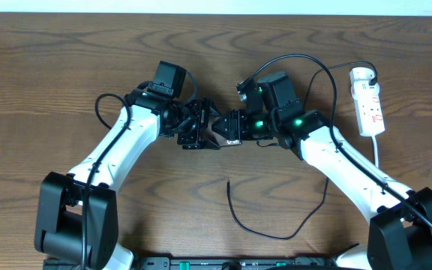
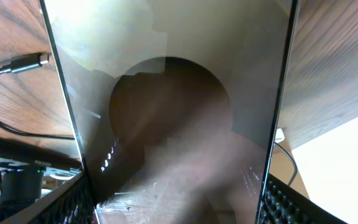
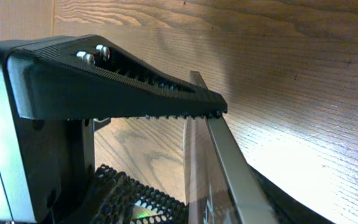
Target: Plug charger to phone and switch on socket
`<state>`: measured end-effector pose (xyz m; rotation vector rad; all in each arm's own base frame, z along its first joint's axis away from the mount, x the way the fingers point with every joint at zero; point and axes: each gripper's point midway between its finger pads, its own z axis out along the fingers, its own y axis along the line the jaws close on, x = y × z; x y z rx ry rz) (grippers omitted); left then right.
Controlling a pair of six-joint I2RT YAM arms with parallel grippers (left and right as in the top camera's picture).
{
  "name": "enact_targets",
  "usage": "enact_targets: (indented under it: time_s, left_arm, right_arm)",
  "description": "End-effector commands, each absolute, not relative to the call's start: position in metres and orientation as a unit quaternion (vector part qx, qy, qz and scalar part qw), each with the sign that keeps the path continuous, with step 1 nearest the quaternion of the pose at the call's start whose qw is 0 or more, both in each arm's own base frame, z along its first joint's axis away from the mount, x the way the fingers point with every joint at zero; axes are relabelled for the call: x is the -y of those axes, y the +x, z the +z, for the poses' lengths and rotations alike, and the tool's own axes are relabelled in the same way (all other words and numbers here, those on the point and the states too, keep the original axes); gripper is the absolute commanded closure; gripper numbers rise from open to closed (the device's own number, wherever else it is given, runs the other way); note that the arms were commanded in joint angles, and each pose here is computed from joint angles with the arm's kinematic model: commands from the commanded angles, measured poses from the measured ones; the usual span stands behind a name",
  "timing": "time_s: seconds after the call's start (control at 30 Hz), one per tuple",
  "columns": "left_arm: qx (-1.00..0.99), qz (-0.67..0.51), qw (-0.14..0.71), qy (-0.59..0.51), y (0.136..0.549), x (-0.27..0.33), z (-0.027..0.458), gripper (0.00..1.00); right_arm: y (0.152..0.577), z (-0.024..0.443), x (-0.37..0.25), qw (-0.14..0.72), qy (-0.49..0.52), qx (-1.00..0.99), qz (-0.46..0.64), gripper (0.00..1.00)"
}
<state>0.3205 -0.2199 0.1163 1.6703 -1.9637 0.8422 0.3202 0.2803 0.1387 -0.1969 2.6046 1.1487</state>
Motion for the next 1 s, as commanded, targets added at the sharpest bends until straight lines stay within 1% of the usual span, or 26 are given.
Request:
enact_targets:
  time_s: [0.0, 0.13, 0.23, 0.37, 0.43, 0.5, 0.53, 0.63, 0.7, 0.77, 0.83, 0.97]
  left_arm:
    - [0.705, 0.330, 0.218, 0.588, 0.3218, 0.2280, 0.1384, 0.93]
    - [0.705, 0.330, 0.218, 0.588, 0.3219, 0.2280, 0.1384, 0.93]
    - [0.705, 0.330, 0.218, 0.588, 0.3218, 0.2279, 0.1383, 0.93]
    - [0.705, 0.330, 0.218, 0.588, 0.3219, 0.2279, 0.1383, 0.93]
    - [0.706, 0.329, 0.217, 0.589, 0.3220, 0.2278, 0.1381, 0.93]
    - [0.706, 0.329, 0.217, 0.589, 0.3221, 0.2276, 0.1380, 0.93]
    - [0.706, 0.329, 0.217, 0.589, 0.3222, 0.2276, 0.1380, 0.92]
    - [0.706, 0.329, 0.216, 0.589, 0.3222, 0.2276, 0.1380, 0.93]
    - [0.706, 0.329, 0.217, 0.589, 0.3221, 0.2275, 0.1380, 0.93]
    - [0.706, 0.329, 0.217, 0.589, 0.3221, 0.2275, 0.1380, 0.93]
    - [0.707, 0.329, 0.216, 0.588, 0.3221, 0.2275, 0.1380, 0.93]
    - [0.707, 0.329, 0.216, 0.587, 0.3221, 0.2275, 0.1379, 0.93]
  right_arm:
    - [0.3179, 0.1441, -0.2881, 0.147, -0.077, -0.901, 0.400, 0.51]
    - [0.3170, 0.1419, -0.2877, 0.147, -0.076, -0.904, 0.394, 0.52]
    - [0.3181, 0.1382, -0.2842, 0.148, -0.070, -0.909, 0.383, 0.55]
    - [0.3175, 0.1352, -0.2815, 0.145, -0.066, -0.913, 0.375, 0.64]
    - [0.3174, 0.1354, -0.2818, 0.146, -0.066, -0.913, 0.376, 0.72]
    - [0.3177, 0.1355, -0.2817, 0.146, -0.066, -0.913, 0.376, 0.76]
    - [0.3177, 0.1355, -0.2817, 0.146, -0.066, -0.913, 0.376, 0.79]
    - [0.3177, 0.1355, -0.2817, 0.146, -0.066, -0.913, 0.376, 0.83]
    - [0.3177, 0.1355, -0.2817, 0.146, -0.066, -0.913, 0.376, 0.88]
    - [0.3177, 0.1357, -0.2817, 0.146, -0.066, -0.913, 0.376, 0.90]
    - [0.3178, 0.1357, -0.2818, 0.146, -0.066, -0.913, 0.376, 0.99]
    - [0.3178, 0.1356, -0.2818, 0.146, -0.066, -0.913, 0.376, 0.99]
